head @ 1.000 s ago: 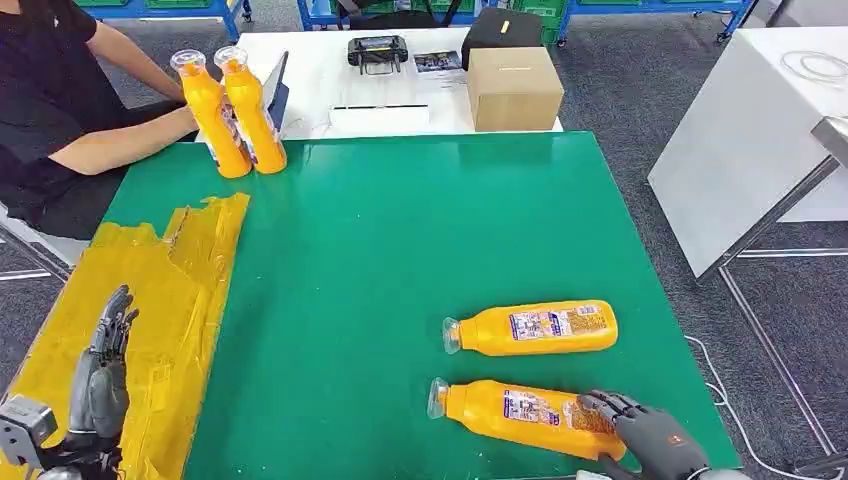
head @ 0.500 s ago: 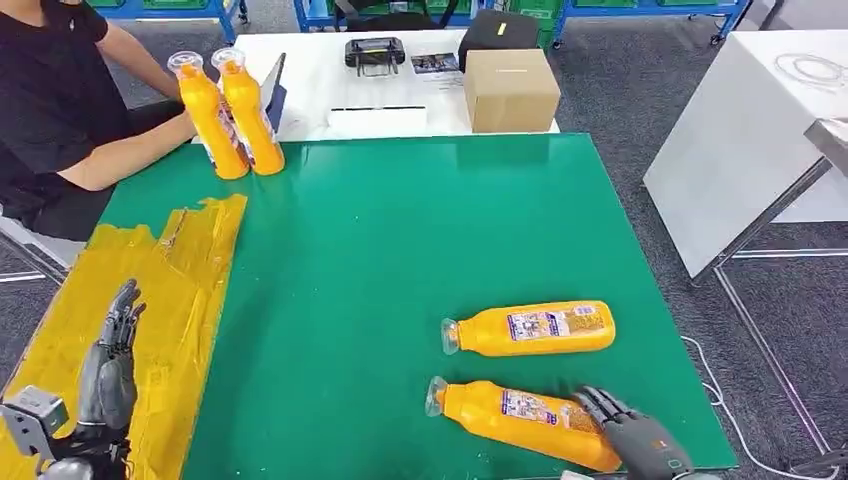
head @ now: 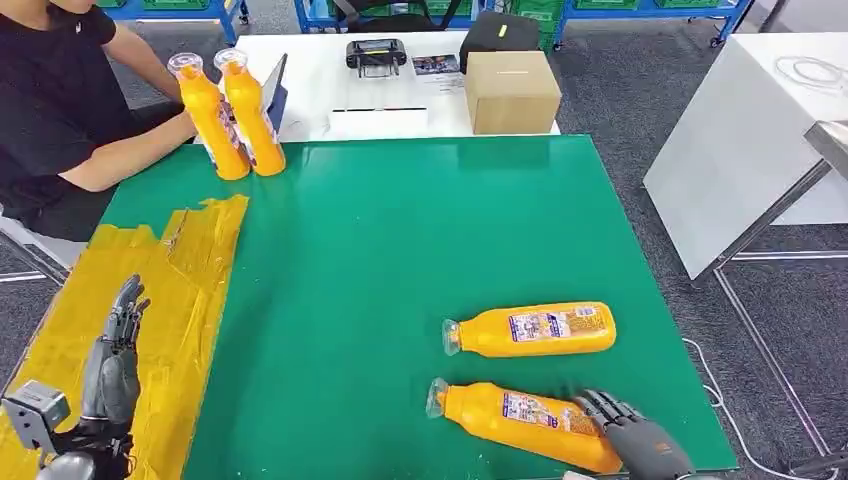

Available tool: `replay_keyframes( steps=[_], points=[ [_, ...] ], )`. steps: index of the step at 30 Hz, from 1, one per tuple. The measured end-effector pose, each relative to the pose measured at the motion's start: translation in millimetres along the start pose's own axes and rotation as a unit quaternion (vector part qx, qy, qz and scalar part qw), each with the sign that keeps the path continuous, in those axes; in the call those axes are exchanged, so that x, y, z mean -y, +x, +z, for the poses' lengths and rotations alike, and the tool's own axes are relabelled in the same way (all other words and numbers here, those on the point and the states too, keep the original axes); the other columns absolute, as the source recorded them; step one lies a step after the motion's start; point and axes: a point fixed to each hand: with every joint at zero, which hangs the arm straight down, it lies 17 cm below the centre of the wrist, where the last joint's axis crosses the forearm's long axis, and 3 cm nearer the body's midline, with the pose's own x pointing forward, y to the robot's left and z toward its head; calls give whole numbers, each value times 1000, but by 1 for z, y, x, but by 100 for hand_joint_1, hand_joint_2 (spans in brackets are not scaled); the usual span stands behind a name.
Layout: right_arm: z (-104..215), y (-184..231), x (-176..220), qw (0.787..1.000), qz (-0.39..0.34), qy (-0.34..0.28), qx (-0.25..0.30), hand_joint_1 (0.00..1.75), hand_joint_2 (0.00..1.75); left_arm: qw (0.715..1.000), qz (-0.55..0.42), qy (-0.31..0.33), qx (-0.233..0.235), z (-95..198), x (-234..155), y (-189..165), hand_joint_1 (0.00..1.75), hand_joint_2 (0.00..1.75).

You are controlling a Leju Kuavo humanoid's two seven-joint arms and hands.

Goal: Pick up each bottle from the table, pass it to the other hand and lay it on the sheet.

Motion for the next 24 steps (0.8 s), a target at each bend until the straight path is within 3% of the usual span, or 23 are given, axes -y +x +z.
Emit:
replay_keyframes(
  steps=[18, 24],
  points=[
    [15, -2, -8, 1000, -21, 7, -3, 175, 175, 1000, 4, -2, 1, -4, 1, -2, 0, 0],
    [10, 56, 14, 982, -137, -79, 100, 175, 175, 1000, 22, -3, -6, 7, 1, -3, 0, 0]
  ],
)
